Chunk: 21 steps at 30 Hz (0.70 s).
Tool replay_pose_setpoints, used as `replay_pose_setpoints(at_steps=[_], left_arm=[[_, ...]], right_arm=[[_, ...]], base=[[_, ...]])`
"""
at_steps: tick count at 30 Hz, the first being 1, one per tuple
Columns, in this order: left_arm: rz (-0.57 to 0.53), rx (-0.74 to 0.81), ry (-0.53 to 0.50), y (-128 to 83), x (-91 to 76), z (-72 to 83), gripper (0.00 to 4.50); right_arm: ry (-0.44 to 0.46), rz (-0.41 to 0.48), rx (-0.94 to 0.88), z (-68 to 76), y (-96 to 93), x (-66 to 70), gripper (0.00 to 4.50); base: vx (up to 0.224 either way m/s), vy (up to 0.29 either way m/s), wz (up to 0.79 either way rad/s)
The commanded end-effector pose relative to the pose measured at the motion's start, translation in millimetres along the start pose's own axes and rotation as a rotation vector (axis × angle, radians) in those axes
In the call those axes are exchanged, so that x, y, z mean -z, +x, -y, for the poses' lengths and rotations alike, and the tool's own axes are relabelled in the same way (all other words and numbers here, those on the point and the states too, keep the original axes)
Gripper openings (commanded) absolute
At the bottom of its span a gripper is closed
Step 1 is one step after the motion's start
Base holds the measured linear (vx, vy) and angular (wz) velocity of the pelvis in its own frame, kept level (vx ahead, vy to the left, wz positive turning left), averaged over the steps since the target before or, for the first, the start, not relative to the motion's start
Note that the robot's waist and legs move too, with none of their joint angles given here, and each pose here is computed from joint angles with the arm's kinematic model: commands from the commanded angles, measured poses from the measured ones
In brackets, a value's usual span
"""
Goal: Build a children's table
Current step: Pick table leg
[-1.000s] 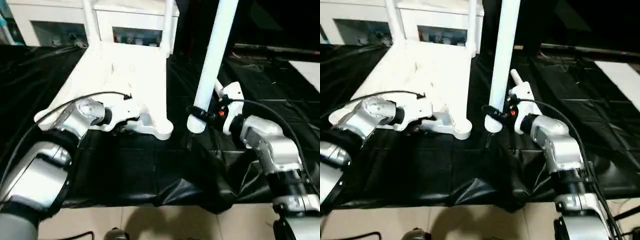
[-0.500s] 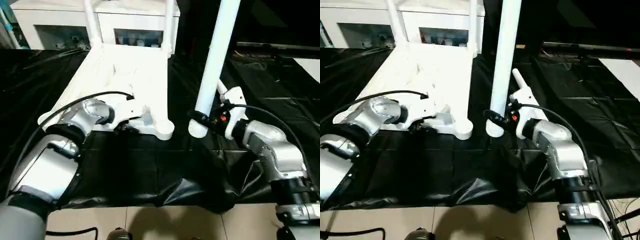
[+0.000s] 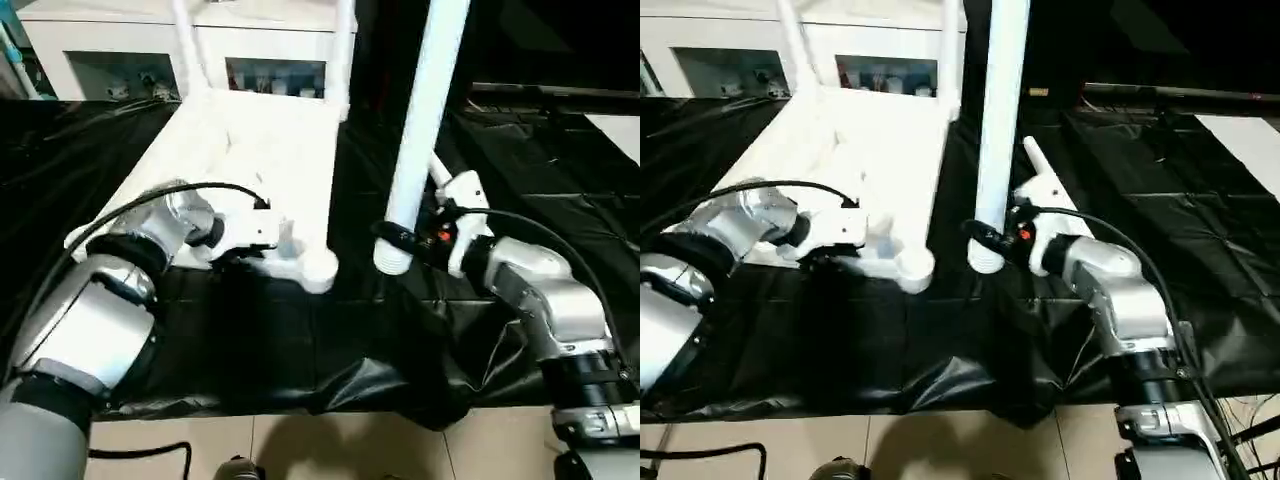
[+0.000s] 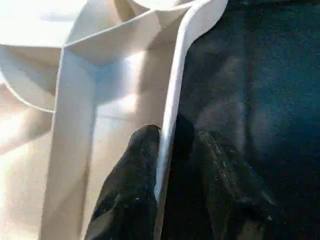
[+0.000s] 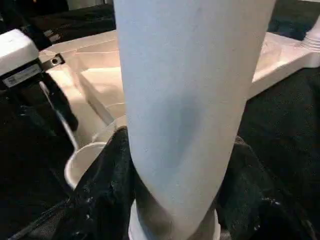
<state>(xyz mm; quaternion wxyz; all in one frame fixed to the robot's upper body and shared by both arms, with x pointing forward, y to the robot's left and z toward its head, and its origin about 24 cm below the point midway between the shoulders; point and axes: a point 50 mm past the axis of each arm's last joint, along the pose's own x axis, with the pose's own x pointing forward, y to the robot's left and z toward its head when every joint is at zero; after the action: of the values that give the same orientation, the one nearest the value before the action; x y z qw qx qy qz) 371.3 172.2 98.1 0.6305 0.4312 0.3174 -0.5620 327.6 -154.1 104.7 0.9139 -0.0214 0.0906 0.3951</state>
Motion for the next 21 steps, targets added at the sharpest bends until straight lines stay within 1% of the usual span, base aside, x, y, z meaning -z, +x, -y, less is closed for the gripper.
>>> replay_pose_setpoints(at_steps=[1, 3, 5, 6, 7, 8, 10, 11, 12, 14, 15, 16, 18, 19, 21], left_arm=[[-0.03, 0.091, 0.014, 3.0, -1.0, 4.9, 1.13], [-0.02, 0.145, -0.006, 6.3, -3.3, 8.5, 1.07], [-0.008, 0.161, -0.021, 8.9, -4.2, 10.4, 0.9], [-0.002, 0.162, -0.041, 10.3, -4.2, 11.1, 0.9], [0.013, 0.165, -0.048, 12.1, -4.5, 12.3, 0.73], [0.023, 0.163, -0.065, 13.9, -4.3, 13.3, 0.67], [0.085, 0.088, -0.17, 25.2, -2.3, 16.0, 0.51], [0.085, 0.088, -0.17, 25.2, -2.3, 16.0, 0.4], [0.126, 0.043, -0.224, 30.2, -1.1, 17.4, 0.3], [0.162, 0.001, -0.279, 33.2, 0.5, 17.8, 0.22], [0.193, -0.045, -0.331, 35.7, 3.0, 18.5, 0.17], [0.205, -0.066, -0.353, 36.5, 4.3, 18.9, 0.14], [0.216, -0.088, -0.399, 39.3, 8.9, 24.1, 0.11], [0.231, -0.099, -0.428, 40.9, 10.8, 28.7, 0.06], [0.235, -0.119, -0.45, 41.3, 11.6, 33.8, 0.01]], right_arm=[[-0.033, 0.006, -0.006, 0.1, 1.9, -4.7, 1.86], [-0.034, 0.013, 0.001, -0.1, 2.2, -4.7, 1.86], [-0.031, 0.017, 0.004, -1.2, 2.5, -4.4, 1.86], [-0.03, 0.019, 0.003, -2.2, 2.7, -4.4, 1.86], [-0.031, 0.021, 0.0, -3.8, 2.9, -4.6, 1.86], [-0.033, 0.023, -0.003, -5.0, 2.8, -4.6, 1.86], [-0.024, 0.037, -0.002, -6.9, 2.4, -3.6, 1.86], [-0.024, 0.037, -0.002, -6.9, 2.4, -3.6, 1.86], [-0.013, 0.043, 0.0, -7.5, 2.8, -2.6, 1.86], [-0.001, 0.05, 0.0, -8.6, 3.5, -2.2, 1.86], [0.012, 0.057, 0.0, -9.9, 4.3, -1.9, 1.86], [0.019, 0.061, 0.0, -10.5, 4.7, -1.8, 1.86], [0.039, 0.069, -0.002, -12.4, 6.4, -1.3, 1.86], [0.064, 0.077, -0.005, -14.1, 7.7, -0.8, 1.86], [0.089, 0.085, -0.006, -15.9, 9.6, -1.3, 1.86]], base=[[0.0, 0.0, 0.0], [0.0, 0.0, 0.0], [0.0, 0.0, 0.0], [0.0, 0.0, 0.0], [0.0, 0.0, 0.0], [0.0, 0.0, 0.0], [0.0, 0.0, 0.0], [0.0, 0.0, 0.0], [0.0, 0.0, 0.0], [0.0, 0.0, 0.0], [0.0, 0.0, 0.0], [0.0, 0.0, 0.0], [0.0, 0.0, 0.0], [0.0, 0.0, 0.0], [0.0, 0.0, 0.0]])
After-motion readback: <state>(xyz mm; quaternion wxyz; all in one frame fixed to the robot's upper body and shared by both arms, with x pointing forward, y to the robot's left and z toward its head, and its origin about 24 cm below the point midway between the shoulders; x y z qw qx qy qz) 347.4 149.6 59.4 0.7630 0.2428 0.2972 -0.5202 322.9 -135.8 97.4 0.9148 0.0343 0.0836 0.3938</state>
